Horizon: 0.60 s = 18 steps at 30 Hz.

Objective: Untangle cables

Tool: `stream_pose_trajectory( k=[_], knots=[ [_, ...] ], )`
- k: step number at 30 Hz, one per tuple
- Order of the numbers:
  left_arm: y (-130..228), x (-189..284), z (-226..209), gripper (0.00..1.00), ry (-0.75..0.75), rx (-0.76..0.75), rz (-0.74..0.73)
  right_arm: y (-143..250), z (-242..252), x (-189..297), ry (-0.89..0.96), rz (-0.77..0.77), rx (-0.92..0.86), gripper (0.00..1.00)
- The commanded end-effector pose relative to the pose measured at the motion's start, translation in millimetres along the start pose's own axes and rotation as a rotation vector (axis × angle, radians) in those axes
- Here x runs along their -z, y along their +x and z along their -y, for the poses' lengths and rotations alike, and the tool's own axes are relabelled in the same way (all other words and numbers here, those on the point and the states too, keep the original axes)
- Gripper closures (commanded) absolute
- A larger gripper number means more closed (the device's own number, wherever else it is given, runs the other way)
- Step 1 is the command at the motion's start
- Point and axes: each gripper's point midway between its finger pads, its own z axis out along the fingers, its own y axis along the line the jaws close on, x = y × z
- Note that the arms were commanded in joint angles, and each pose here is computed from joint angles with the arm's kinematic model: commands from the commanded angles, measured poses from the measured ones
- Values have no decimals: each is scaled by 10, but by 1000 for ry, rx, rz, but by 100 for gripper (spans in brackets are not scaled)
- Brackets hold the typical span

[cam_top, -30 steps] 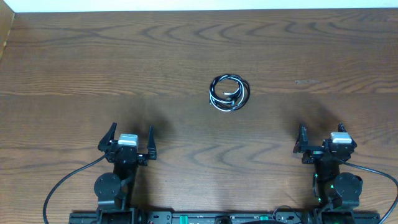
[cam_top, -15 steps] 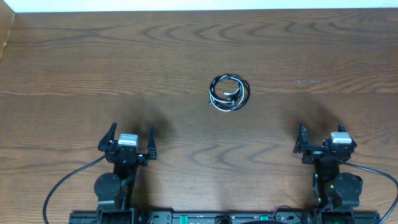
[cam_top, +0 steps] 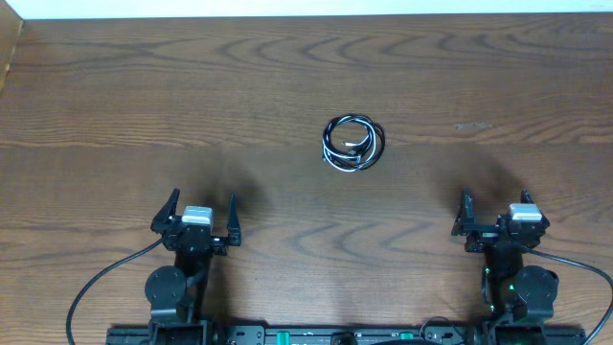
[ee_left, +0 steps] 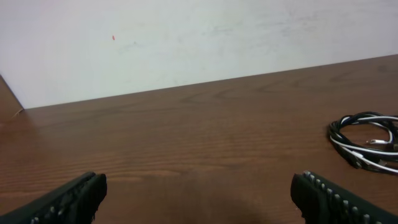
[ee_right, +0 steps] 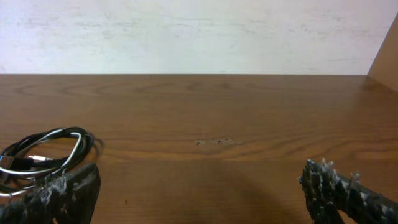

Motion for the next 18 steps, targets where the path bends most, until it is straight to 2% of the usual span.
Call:
stream_pose_trajectory(
  k=[1,13,18],
  knots=[
    [155,-5,32,1,16,-2,-51,14,20,-1,13,-4,-10,1],
    [154,-6,47,1,24,10,-50,-13,3,-1,3,7,-11,1],
    [-52,19,227,1,136,114,15,12,-181,9,-104,-8,-41,1]
  ],
)
